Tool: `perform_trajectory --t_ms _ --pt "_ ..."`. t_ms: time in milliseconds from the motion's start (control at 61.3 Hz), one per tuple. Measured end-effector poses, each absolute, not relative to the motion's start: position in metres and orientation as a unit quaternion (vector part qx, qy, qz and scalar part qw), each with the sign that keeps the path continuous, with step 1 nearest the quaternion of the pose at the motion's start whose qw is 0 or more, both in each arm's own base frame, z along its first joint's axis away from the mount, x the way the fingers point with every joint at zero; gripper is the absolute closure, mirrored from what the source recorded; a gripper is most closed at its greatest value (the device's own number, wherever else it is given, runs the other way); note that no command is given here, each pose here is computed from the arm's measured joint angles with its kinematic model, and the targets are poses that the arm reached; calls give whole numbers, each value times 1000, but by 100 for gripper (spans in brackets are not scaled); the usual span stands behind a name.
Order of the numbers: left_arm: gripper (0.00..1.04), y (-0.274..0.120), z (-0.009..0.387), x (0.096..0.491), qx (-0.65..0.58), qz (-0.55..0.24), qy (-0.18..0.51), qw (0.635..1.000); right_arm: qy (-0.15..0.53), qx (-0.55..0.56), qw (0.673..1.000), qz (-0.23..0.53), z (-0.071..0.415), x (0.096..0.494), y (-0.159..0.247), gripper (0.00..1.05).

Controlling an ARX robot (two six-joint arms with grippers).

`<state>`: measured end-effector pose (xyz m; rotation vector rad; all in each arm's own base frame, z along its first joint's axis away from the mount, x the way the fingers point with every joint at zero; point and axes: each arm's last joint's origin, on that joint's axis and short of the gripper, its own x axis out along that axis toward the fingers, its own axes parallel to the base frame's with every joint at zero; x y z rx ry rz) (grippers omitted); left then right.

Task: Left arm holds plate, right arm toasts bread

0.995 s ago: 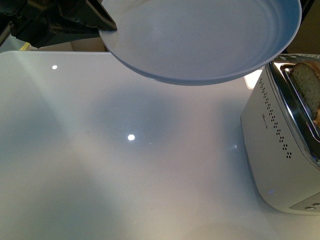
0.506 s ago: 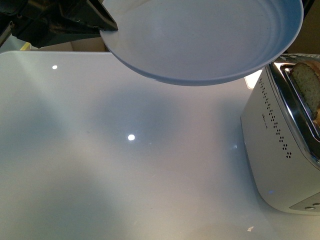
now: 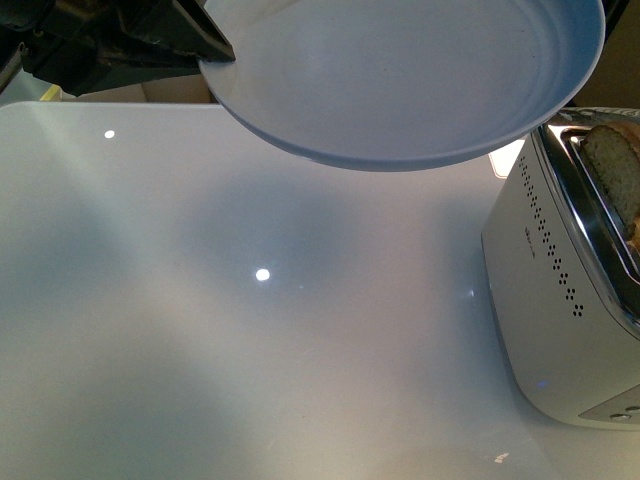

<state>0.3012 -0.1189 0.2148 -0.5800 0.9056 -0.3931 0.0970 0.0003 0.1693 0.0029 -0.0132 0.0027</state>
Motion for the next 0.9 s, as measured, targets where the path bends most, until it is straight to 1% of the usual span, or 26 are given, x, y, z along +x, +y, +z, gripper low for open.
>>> perform_trajectory --t_ms 114,179,261,538,620,718,800,897 --pt "101 -119 215 301 -276 -188 430 839 -7 1 1000 1 169 97 0 9" --pt "101 -118 215 300 -292 -216 445 818 -7 1 1000 1 169 97 0 9" --pt "101 -118 215 300 -302 -231 454 806 -7 1 1000 1 169 97 0 9" --pt "101 -111 217 302 -307 -226 462 801 -7 1 1000 1 169 97 0 9" --pt "101 -105 222 307 -303 -225 455 806 -7 1 1000 2 169 97 0 9" --pt "101 -88 228 318 -300 -211 442 819 -7 1 1000 1 169 97 0 9" --pt "101 -67 230 329 -293 -190 432 831 -7 1 1000 1 169 97 0 9" --pt "101 -33 227 342 -284 -152 419 849 -7 2 1000 1 169 97 0 9"
